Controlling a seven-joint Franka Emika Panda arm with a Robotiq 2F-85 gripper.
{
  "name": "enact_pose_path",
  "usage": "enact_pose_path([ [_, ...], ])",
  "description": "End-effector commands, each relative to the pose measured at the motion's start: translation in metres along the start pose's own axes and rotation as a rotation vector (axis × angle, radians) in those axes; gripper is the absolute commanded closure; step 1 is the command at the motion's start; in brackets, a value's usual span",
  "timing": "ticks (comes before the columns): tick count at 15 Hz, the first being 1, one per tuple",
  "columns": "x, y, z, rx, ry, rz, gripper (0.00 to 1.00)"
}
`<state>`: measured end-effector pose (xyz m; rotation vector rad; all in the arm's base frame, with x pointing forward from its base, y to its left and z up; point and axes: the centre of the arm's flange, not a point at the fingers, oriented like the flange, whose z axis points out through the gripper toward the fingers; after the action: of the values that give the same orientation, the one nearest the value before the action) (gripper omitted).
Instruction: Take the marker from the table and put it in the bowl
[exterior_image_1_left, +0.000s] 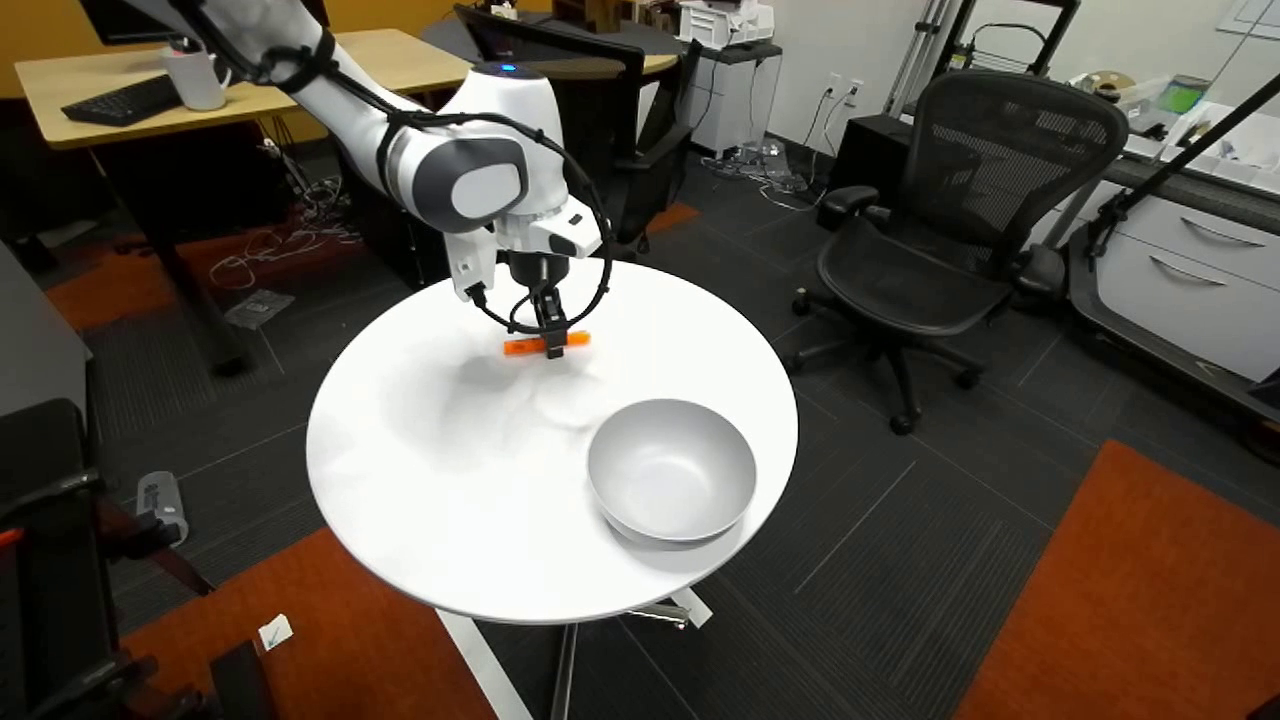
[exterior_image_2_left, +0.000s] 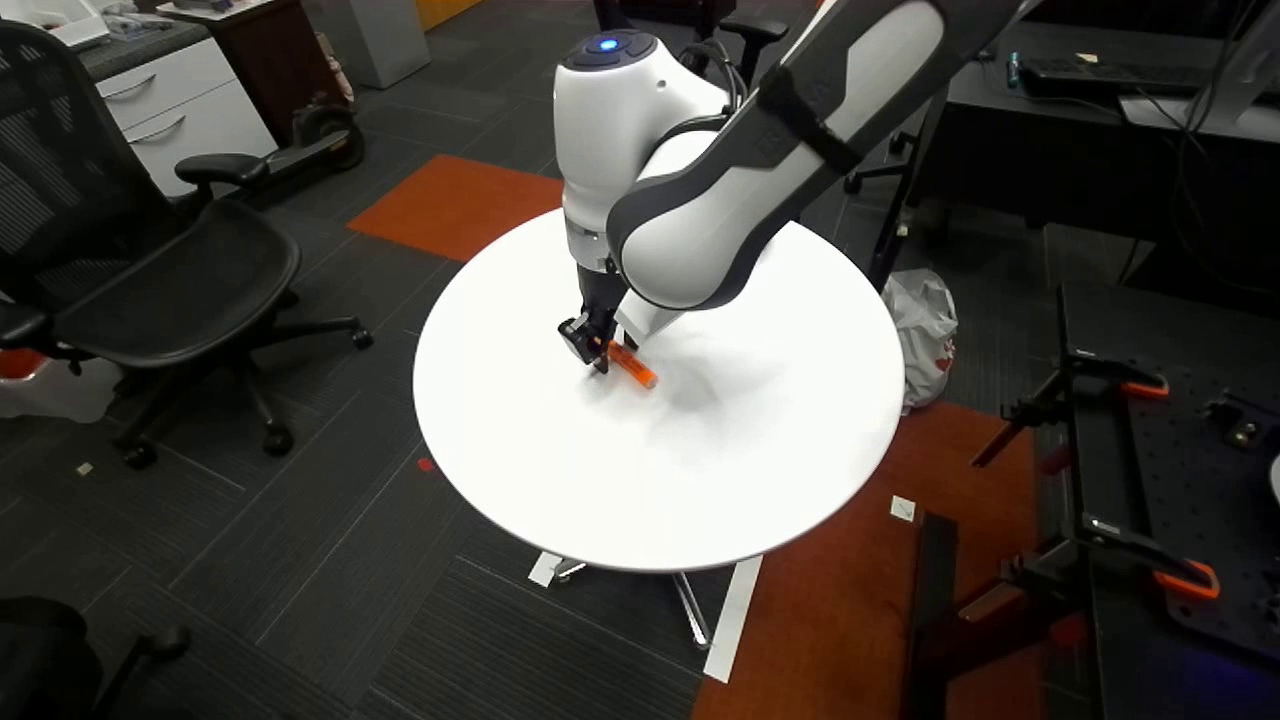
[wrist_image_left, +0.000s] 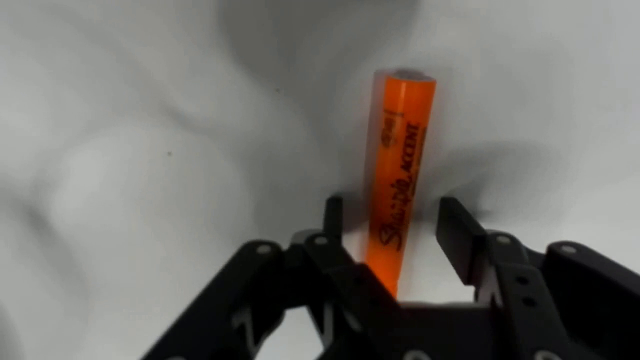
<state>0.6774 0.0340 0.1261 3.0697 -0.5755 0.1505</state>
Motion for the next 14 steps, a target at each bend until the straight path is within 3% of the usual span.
enact_pose_path([
  [1,0.008,-0.005,0.001,-0.014,-0.019,0.025,0.80],
  [4,0.007,-0.003,-0.008,-0.014,-0.008,0.023,1.00],
  [5,0.005,-0.002,-0.016,-0.012,0.003,0.020,0.96],
  [10,0.002,0.010,-0.070,-0.015,0.087,0.023,0.95],
  [14,0.013,0.050,-0.126,-0.020,0.160,0.114,0.95],
])
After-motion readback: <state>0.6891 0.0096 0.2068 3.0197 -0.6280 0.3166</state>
